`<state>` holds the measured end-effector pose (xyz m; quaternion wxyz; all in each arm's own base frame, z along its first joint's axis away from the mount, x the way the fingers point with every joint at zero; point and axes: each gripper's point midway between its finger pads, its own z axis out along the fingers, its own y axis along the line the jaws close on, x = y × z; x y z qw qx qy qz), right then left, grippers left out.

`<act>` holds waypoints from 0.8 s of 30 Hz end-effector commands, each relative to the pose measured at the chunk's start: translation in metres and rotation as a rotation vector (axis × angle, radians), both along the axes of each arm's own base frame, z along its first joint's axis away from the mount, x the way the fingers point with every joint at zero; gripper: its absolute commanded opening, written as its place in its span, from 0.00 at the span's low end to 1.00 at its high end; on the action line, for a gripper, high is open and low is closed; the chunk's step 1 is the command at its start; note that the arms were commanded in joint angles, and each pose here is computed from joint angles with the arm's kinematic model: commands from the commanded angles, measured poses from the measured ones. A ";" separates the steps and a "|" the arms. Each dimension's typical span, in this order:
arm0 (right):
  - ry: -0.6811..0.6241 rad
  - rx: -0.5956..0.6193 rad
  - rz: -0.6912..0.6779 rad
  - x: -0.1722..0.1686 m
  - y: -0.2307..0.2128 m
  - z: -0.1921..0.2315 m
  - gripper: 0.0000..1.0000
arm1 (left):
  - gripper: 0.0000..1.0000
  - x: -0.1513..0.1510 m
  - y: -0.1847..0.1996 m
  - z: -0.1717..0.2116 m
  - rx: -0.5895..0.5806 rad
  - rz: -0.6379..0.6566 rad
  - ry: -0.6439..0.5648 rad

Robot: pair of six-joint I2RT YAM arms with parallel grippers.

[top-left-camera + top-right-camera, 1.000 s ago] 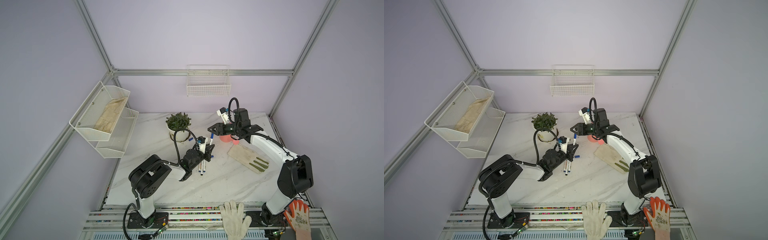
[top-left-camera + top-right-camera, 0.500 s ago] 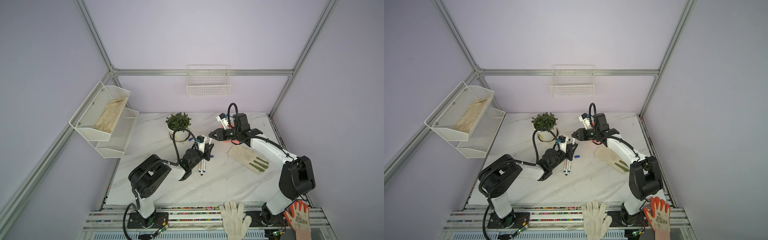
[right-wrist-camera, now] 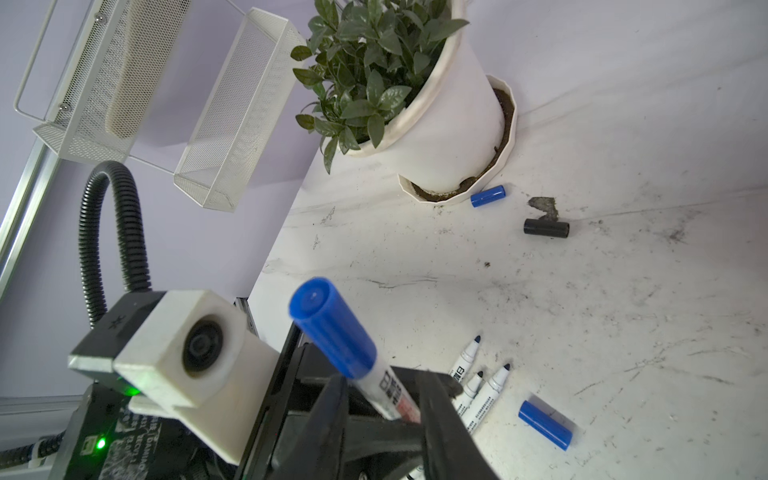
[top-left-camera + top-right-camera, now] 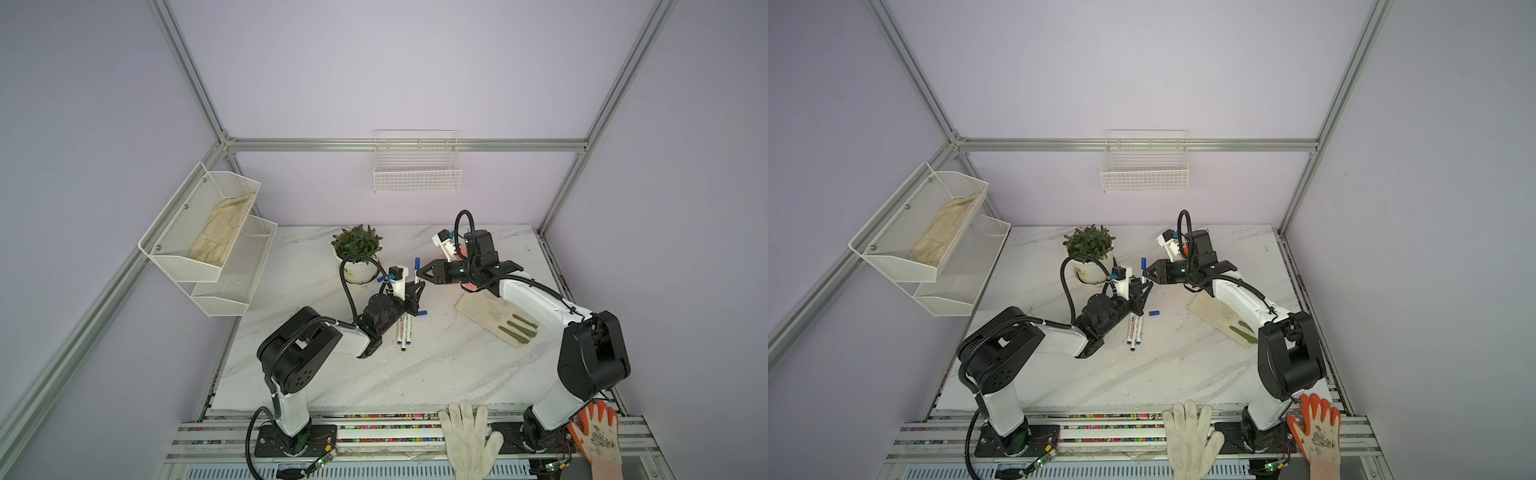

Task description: Insert the pens into the pen caps

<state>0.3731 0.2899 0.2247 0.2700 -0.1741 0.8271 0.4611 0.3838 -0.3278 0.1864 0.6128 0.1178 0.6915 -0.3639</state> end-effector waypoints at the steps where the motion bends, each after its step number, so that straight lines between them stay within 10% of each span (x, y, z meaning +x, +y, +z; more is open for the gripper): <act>1: -0.022 0.032 0.017 0.001 0.011 0.005 0.32 | 0.00 0.009 -0.009 0.050 -0.118 -0.014 -0.094; 14: -0.041 0.006 -0.002 0.006 0.013 0.000 0.07 | 0.02 0.013 -0.009 0.073 -0.209 -0.051 -0.103; 17: -0.042 0.012 -0.007 0.011 0.016 0.001 0.06 | 0.17 0.012 -0.012 0.073 -0.193 -0.074 -0.098; 19: -0.047 0.007 -0.029 0.020 0.017 0.004 0.05 | 0.44 0.011 -0.013 0.067 -0.162 -0.089 -0.081; 24: -0.050 -0.058 -0.107 0.048 0.014 0.000 0.04 | 0.58 0.003 -0.004 0.039 -0.083 -0.084 -0.004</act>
